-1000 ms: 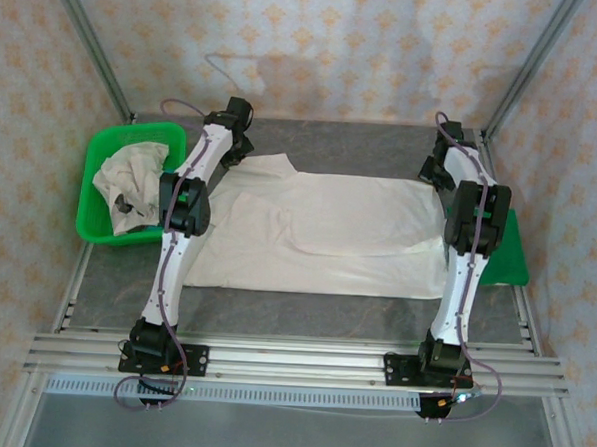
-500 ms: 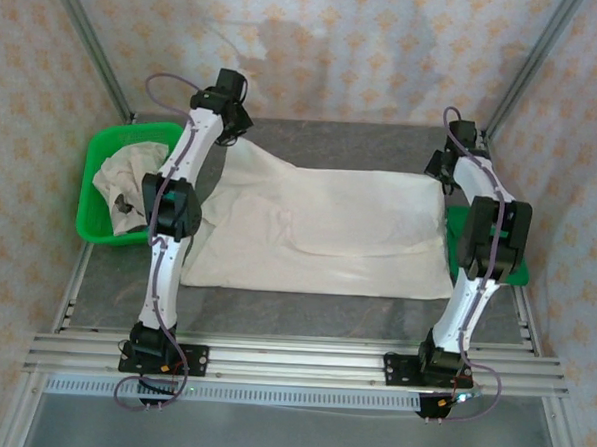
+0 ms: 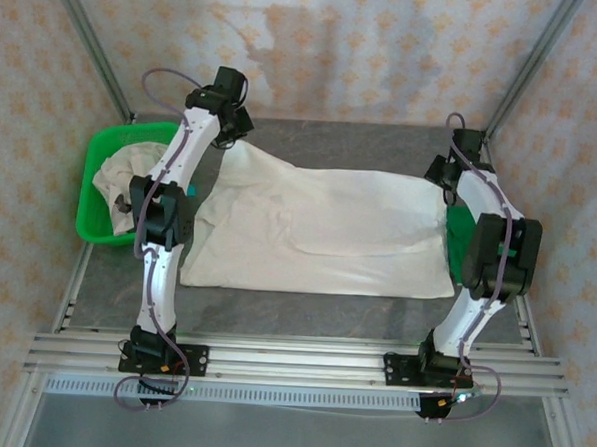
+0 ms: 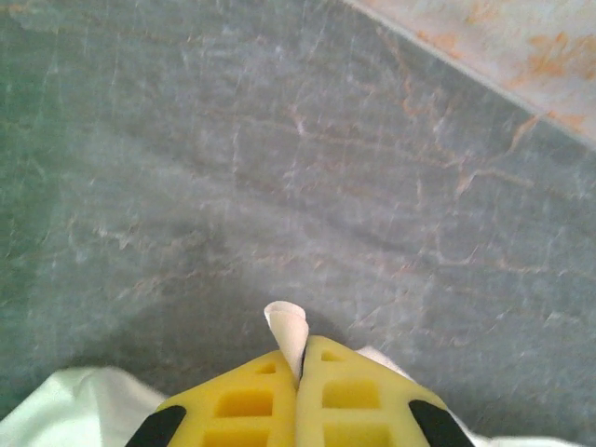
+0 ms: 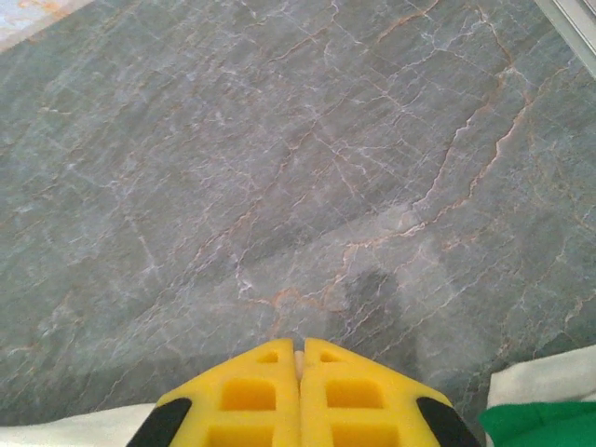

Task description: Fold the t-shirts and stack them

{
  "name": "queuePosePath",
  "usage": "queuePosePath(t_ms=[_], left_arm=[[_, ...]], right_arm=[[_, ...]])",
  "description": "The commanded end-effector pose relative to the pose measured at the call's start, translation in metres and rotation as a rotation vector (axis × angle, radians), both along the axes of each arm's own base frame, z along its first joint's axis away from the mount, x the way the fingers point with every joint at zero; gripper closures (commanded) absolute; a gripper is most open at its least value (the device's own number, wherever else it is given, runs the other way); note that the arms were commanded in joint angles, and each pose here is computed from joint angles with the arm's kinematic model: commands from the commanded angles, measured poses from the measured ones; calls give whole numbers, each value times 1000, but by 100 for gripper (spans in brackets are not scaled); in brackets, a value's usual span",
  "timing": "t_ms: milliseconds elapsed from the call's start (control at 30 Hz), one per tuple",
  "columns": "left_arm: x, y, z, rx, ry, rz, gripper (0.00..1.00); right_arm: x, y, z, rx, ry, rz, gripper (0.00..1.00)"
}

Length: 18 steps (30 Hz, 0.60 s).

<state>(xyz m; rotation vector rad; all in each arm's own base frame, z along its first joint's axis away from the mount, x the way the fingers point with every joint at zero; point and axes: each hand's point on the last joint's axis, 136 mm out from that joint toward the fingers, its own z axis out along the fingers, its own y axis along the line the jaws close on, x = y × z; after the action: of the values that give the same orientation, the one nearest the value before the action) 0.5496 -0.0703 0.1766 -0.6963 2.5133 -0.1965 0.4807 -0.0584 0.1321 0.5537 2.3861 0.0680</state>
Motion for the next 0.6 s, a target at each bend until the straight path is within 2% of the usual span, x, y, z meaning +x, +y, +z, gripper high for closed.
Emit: queuePosePath(t_ms=[0, 567], left_arm=[[-12, 2, 39, 18, -82, -23, 100], [-92, 11, 55, 29, -79, -28, 100]], right_arm=[[-6, 4, 21, 8, -60, 6, 100], [-61, 7, 23, 9, -61, -20, 100]])
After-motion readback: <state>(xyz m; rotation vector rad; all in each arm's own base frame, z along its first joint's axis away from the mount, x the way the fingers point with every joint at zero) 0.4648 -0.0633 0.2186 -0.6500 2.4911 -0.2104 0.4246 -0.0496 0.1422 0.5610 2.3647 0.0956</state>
